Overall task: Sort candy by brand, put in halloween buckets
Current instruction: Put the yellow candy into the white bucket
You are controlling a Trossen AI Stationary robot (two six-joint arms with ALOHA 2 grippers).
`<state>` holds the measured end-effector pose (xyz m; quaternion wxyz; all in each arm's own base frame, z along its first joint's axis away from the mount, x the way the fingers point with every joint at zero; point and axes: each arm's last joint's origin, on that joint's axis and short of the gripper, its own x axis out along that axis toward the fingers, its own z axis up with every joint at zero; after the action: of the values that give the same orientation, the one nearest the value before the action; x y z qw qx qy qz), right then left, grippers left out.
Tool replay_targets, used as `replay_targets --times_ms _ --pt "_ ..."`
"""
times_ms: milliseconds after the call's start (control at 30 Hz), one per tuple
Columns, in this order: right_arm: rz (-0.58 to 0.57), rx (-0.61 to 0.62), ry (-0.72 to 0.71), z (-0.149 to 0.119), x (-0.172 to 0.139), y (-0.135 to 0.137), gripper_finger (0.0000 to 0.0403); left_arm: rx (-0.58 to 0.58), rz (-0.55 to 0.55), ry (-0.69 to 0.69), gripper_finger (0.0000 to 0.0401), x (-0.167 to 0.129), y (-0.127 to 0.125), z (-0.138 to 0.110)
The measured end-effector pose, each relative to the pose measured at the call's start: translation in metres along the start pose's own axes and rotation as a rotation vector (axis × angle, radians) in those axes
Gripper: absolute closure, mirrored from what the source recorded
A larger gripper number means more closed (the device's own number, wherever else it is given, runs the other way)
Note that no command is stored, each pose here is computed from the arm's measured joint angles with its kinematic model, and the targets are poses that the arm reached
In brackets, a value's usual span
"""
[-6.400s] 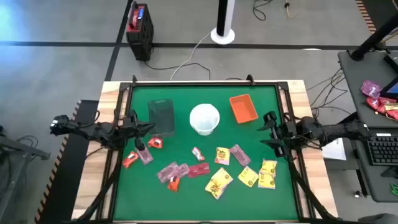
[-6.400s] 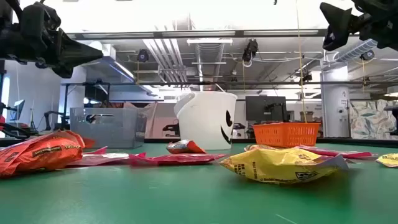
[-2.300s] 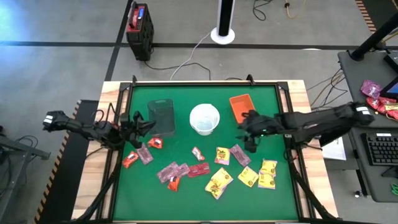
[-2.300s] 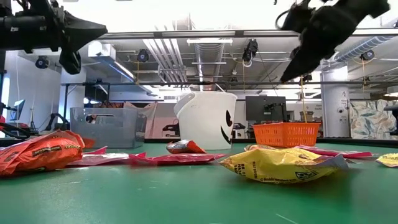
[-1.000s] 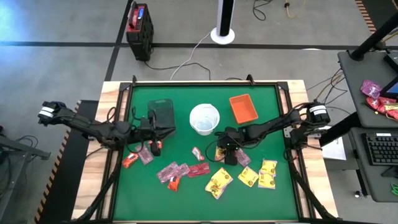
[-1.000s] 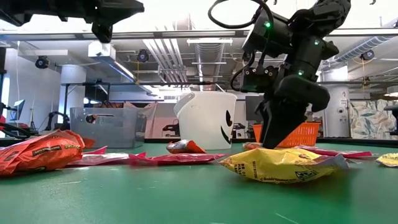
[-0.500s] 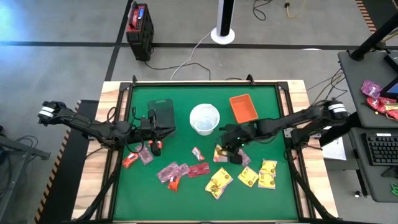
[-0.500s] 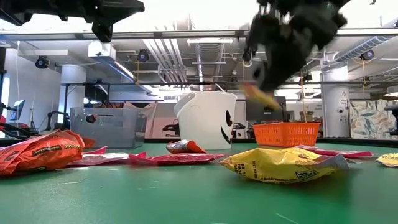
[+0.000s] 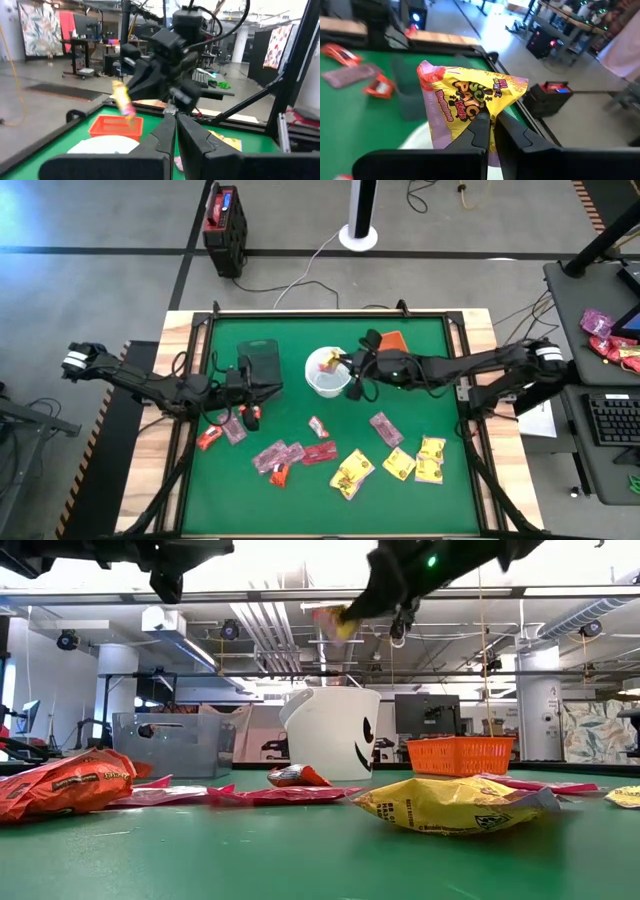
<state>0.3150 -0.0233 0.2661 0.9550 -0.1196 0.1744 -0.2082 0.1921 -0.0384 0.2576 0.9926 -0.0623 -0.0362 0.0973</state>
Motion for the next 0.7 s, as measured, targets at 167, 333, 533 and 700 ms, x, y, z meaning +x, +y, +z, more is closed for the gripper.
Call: replay_targets --times_ms 167,333,533,700 --pt "-0.031 0.005 0.073 -0.019 0.023 -0.002 0.0390 -0.018 0.004 0.036 0.0399 0.005 -0.002 -0.008" --pt "-0.030 0.010 0.072 -0.022 0.028 0.000 0.0390 -0.009 0.007 0.058 0.0399 0.008 -0.003 -0.013" --pt "-0.027 0.036 0.069 -0.021 0.026 -0.002 0.0339 0.017 0.007 0.058 0.0399 0.011 -0.004 -0.015" --pt "-0.034 0.072 0.074 -0.022 0.027 -0.004 0.0268 0.022 0.006 0.051 0.0399 0.012 -0.004 -0.015"
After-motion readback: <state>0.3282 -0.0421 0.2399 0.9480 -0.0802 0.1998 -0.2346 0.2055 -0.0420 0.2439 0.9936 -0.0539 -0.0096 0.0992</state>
